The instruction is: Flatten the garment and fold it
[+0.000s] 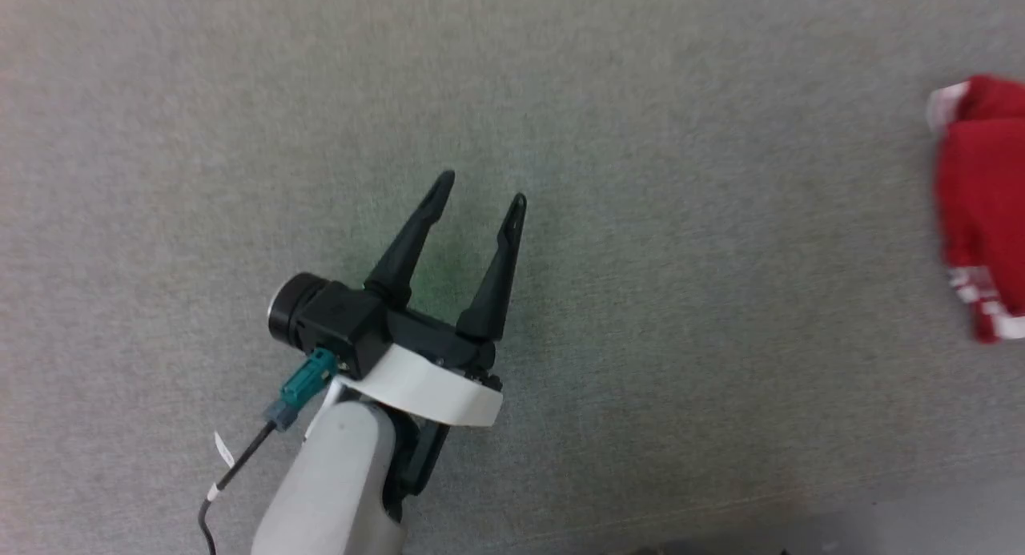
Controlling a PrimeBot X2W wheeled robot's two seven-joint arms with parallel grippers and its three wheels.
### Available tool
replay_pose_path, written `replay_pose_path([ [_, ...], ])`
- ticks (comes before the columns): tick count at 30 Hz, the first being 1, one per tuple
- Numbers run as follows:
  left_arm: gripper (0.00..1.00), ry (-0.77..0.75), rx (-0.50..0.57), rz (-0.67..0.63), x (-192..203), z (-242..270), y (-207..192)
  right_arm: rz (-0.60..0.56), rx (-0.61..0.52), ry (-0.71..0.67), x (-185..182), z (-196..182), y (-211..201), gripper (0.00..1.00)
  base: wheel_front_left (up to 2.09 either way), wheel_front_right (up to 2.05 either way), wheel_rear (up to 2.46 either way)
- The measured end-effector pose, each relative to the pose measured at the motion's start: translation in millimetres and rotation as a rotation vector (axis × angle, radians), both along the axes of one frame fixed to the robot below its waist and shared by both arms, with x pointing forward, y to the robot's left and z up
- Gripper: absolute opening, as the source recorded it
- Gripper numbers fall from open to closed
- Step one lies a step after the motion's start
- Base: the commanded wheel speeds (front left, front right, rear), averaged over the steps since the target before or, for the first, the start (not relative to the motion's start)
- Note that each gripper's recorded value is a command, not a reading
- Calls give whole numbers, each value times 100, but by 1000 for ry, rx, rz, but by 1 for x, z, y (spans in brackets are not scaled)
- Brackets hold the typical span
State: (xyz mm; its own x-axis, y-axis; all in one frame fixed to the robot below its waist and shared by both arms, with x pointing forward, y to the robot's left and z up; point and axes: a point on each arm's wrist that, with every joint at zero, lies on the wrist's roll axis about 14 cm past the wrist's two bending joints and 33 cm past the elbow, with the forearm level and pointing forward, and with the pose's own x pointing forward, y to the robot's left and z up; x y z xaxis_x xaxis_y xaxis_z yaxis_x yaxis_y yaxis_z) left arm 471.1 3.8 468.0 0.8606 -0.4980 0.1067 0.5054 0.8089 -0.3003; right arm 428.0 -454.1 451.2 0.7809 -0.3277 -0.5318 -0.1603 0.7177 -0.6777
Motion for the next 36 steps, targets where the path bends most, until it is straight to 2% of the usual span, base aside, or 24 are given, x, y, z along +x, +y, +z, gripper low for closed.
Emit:
replay_pose_path([
  [2,100,15,-2,8,6,-9,2,-15,-44,25,-1,-6,-15,0,0,0,0],
  [4,100,26,-4,21,11,-16,6,11,-136,99,-2,-13,-26,0,0,0,0],
  [12,100,73,10,56,21,-45,19,-25,-125,98,16,-44,-35,0,0,0,0],
  [13,100,73,11,59,21,-46,21,-31,-123,93,18,-46,-36,38,0,0,0],
  [14,100,72,12,63,22,-46,22,-38,-117,82,21,-48,-36,100,0,0,0],
  [19,100,69,25,85,21,-42,31,-37,-96,10,33,-41,-30,100,0,0,0],
  [22,100,83,44,105,14,-43,39,11,-101,-38,43,-28,-18,100,0,0,0],
  [28,100,81,65,159,-5,-28,59,102,-15,-257,75,22,31,100,0,0,0],
  [36,100,30,87,223,-33,5,81,195,182,-575,70,110,96,100,0,0,0],
])
